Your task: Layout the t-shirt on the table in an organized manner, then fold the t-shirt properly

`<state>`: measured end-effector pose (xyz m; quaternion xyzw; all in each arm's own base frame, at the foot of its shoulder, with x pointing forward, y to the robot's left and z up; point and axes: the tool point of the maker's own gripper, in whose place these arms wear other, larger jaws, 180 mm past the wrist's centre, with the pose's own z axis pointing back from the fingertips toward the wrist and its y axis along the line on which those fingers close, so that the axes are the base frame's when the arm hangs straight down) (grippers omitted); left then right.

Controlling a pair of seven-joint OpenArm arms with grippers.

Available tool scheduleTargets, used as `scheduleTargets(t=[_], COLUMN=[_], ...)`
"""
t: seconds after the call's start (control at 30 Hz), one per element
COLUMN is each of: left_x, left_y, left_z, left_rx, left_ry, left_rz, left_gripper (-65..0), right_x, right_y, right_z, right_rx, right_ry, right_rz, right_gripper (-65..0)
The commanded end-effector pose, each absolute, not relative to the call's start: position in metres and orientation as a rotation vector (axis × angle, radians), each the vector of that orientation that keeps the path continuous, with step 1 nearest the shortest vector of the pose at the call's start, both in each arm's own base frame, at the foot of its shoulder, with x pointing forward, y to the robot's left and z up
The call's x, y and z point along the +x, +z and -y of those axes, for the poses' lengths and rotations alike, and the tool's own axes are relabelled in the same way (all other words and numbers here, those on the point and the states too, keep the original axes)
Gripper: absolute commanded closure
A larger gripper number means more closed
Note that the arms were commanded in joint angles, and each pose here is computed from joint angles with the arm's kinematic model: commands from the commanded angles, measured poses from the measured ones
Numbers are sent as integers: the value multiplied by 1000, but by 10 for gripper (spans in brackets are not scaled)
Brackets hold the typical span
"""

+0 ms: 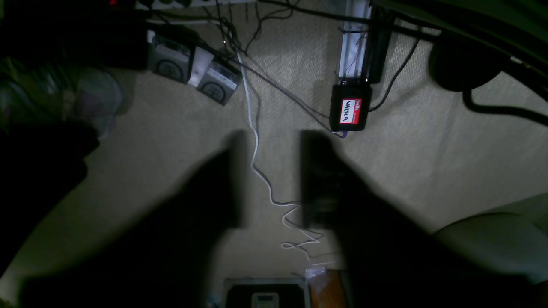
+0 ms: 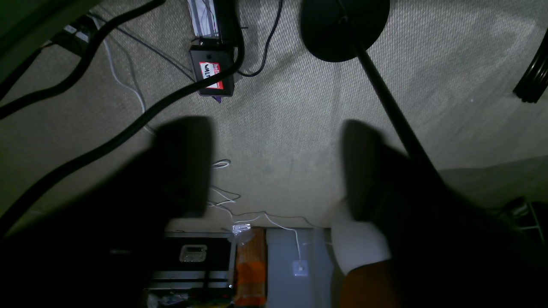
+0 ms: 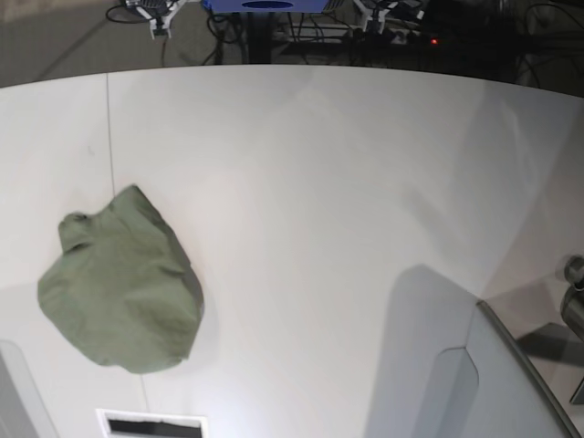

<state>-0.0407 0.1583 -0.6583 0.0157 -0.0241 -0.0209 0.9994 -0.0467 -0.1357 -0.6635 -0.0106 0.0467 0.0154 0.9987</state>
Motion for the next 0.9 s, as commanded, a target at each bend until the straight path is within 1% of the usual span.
scheduleTargets(t=[0.0, 0.1, 0.13, 0.17, 0.23, 0.37, 0.5, 0.57, 0.7, 0.87], left_x=[-45, -45, -45, -45, -45, -45, -43, -43, -51, -50], left_y=[-658, -658, -658, -658, -658, -658, -655, -654, -653, -653], left_z=[-161, -162, -162, -162, -162, -161, -160, -160, -161, -161], left_rx=[39, 40, 41, 41, 41, 39, 36, 35, 36, 37], left_ry=[-42, -34, -33, -33, -33, -40, -49, -49, -50, -42], left_rz=[41, 42, 42, 42, 42, 44, 125, 142, 133, 133], left_gripper=[0, 0, 0, 0, 0, 0, 0, 0, 0, 0], right_x=[-50, -51, -51, -52, -52, -51, -52, -52, -53, -64], right_y=[-663, -663, -663, -663, -662, -662, -662, -662, -662, -661], right_z=[140, 141, 141, 146, 156, 159, 154, 154, 160, 155], right_rx=[-30, -31, -32, -39, -54, -59, -52, -51, -61, -51], right_ry=[30, 31, 31, 32, 33, 30, 30, 31, 32, 30], right_rz=[-97, -101, -104, -105, -104, -101, -102, -102, -104, -119], right_gripper=[-296, -48, 0, 0, -27, -11, -8, -8, -6, -6])
